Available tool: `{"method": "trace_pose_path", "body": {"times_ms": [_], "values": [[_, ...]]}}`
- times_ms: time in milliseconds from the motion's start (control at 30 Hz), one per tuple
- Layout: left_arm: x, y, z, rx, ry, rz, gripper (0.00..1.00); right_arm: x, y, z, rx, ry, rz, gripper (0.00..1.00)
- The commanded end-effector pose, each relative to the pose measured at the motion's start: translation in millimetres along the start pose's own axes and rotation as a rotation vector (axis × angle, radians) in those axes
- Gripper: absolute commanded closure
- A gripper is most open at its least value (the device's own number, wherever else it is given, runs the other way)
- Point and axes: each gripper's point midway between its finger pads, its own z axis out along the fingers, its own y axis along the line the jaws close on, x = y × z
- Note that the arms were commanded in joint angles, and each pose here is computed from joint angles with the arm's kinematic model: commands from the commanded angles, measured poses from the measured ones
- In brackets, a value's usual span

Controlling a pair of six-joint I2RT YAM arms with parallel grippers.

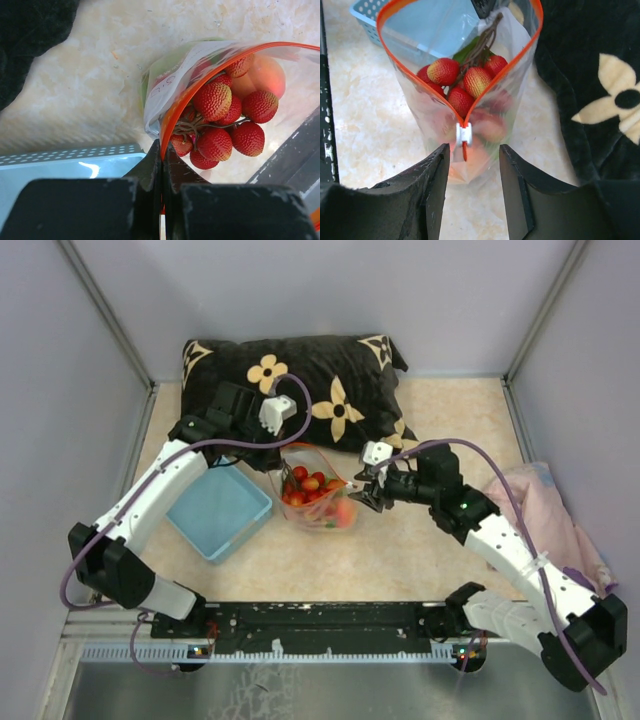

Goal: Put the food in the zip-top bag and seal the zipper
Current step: Zip the zipper food storage bag at the center of the board.

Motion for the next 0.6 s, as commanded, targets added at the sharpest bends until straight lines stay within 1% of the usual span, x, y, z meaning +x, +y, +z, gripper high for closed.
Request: {"method": "trace_pose_path", "body": {"times_ms": [0, 133, 267, 333, 467, 567], "values": [[-13, -4, 0, 0.030, -0.023, -0.019, 1.00, -26, 5, -4, -0.047, -0.100, -0.075, 0.55], [-15, -4, 1, 0.037, -0.026, -0.017, 1.00, -20, 6, 0, -0.042, -0.126, -0.063, 0.55], [-15, -4, 2, 0.036, -0.025, -0.011, 1.00, -21, 4, 8, -0.046, -0.156, -0.051, 0.61], [-15, -3, 2, 0.035, -0.025, -0.014, 1.00, -20, 2, 11, -0.045, -0.151, -0.047, 0.66], [-16, -4, 1, 0.038, -0.028, -0.017, 1.00, -19, -3, 13, -0.027, -0.151, -0.050, 0.81], [-19, -1, -3, 0.015, -0.041, -0.012, 0.93, -23, -7, 10, -0.006, -0.158, -0.061, 0.92]]}}
